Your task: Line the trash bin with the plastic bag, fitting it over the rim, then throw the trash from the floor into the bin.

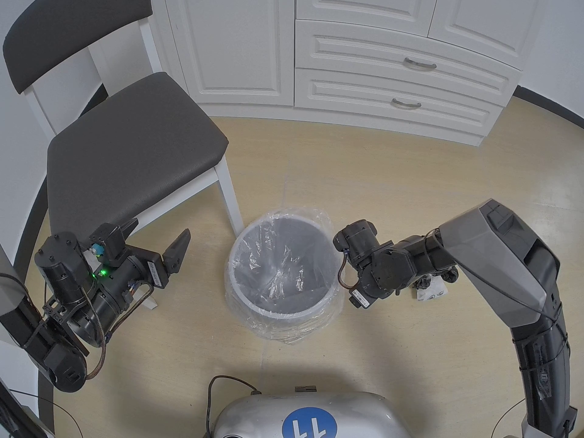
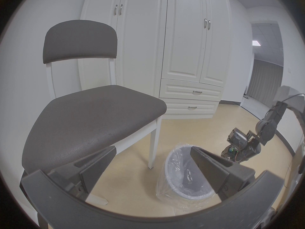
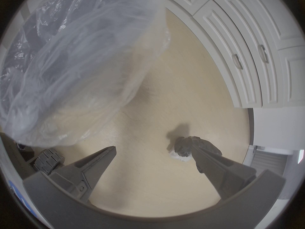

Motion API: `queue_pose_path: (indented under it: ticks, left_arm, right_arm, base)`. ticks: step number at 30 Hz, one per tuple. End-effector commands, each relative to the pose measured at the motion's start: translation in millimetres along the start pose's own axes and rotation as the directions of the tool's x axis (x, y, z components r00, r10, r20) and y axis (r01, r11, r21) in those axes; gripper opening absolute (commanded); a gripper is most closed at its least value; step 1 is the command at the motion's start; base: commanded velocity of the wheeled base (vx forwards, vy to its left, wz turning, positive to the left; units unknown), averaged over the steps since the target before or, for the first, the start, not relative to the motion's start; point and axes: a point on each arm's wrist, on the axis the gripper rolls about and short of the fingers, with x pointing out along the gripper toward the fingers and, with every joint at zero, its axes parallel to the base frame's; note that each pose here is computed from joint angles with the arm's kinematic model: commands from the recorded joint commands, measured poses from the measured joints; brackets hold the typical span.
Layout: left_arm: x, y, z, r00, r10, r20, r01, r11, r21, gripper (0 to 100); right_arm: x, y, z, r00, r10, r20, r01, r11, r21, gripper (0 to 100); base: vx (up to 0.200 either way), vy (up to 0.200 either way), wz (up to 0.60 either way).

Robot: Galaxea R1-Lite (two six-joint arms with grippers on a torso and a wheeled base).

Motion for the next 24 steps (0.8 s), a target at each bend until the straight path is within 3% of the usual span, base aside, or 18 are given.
queue_pose_path:
  ticks: [1,6,10,12,16,18,21,23,24]
  left_arm:
    - [3,-7,-11,0.999,-0.024,-0.042,0.024,1.000,0.003,100]
    - [6,-15,-22,0.995,-0.053,-0.086,0.054,0.999,0.003,100]
    - [5,-25,-33,0.987,-0.089,-0.130,0.091,0.996,0.006,100]
    - [5,-26,-33,0.987,-0.092,-0.132,0.094,0.996,0.006,100]
    - [6,-27,-38,0.984,-0.094,-0.150,0.096,0.995,0.007,100]
    - [9,-26,-42,0.983,-0.089,-0.162,0.092,0.996,0.010,100]
    - [11,-25,-41,0.984,-0.086,-0.156,0.089,0.996,0.009,100]
    - [9,-26,-43,0.981,-0.089,-0.169,0.094,0.995,0.018,100]
    - [9,-26,-43,0.981,-0.089,-0.169,0.094,0.995,0.018,100]
  right_arm:
    - [-45,-28,-13,0.999,0.018,0.046,-0.022,0.996,0.089,100]
    - [-67,-36,-37,0.989,0.019,0.144,-0.045,0.982,0.181,100]
    - [-92,-54,-72,0.929,-0.037,0.367,-0.097,0.936,0.339,100]
    - [-100,-56,-85,0.903,-0.052,0.426,-0.122,0.921,0.371,100]
    - [-109,-57,-102,0.861,-0.057,0.505,-0.173,0.902,0.397,100]
    - [-106,-62,-112,0.845,-0.061,0.532,-0.210,0.876,0.433,100]
    - [-107,-74,-112,0.824,-0.084,0.560,-0.218,0.866,0.451,100]
    - [-119,-90,-107,0.792,-0.117,0.599,-0.229,0.853,0.469,100]
    - [-119,-90,-107,0.792,-0.117,0.599,-0.229,0.853,0.469,100]
  base:
    - [0.000,0.000,0.00]
    - [0.000,0.000,0.00]
    - [0.000,0.000,0.00]
    - [0.000,0.000,0.00]
    - [0.000,0.000,0.00]
    - [0.000,0.000,0.00]
    - [0.000,0.000,0.00]
    - [0.000,0.000,0.00]
    - [0.000,0.000,0.00]
